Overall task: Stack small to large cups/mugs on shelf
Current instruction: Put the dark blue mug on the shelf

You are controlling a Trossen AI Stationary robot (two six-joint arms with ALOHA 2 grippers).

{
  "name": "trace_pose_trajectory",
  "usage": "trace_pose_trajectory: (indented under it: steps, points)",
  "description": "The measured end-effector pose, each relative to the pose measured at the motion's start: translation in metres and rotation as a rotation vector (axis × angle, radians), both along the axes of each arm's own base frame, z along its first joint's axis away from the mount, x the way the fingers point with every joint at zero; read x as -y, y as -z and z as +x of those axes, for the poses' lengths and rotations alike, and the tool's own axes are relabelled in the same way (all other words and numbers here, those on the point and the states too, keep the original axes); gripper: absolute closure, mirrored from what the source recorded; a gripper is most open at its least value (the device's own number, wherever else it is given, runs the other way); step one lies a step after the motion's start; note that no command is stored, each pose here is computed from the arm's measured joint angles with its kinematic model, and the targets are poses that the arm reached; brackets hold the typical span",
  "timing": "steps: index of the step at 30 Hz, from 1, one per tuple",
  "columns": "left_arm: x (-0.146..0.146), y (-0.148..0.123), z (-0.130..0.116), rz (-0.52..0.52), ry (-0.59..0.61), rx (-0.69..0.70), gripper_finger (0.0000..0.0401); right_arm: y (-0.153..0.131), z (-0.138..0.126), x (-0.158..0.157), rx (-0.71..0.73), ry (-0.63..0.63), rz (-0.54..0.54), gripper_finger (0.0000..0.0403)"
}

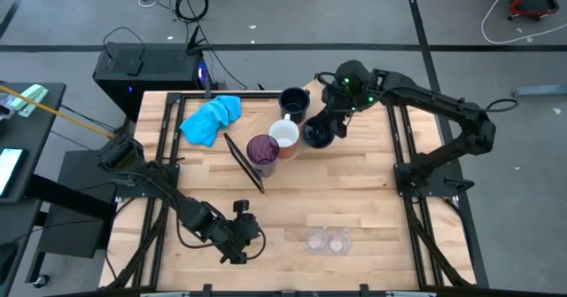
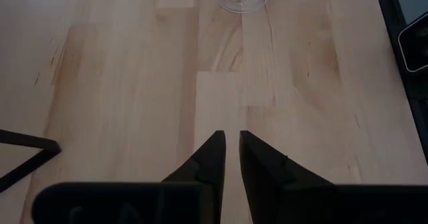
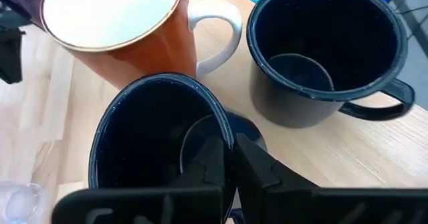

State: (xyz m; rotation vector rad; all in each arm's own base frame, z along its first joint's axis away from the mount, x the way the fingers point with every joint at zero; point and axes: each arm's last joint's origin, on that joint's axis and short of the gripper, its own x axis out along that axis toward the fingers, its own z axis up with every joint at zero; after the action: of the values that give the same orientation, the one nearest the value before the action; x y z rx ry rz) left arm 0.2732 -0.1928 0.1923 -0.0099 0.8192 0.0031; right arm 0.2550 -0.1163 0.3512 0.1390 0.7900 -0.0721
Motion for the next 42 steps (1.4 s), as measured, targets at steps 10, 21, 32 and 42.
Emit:
trace_pose_trajectory:
  steps: [10, 21, 32, 42]
  points:
    - [0.000, -0.001, 0.000, -0.019, -0.016, 0.006, 0.0345, 0.004, -0.001, 0.012, -0.012, 0.012, -0.012, 0.0379]
    - [0.000, -0.001, 0.001, -0.035, -0.031, 0.007, 0.0350, 0.010, 0.003, 0.020, -0.028, 0.020, -0.028, 0.0375]
    - [0.000, -0.001, 0.001, -0.035, -0.031, 0.007, 0.0351, 0.018, 0.012, 0.026, -0.032, 0.028, -0.056, 0.0328]
    - [0.000, -0.001, 0.001, -0.035, -0.031, 0.007, 0.0353, 0.017, 0.013, 0.027, -0.025, 0.042, -0.088, 0.0324]
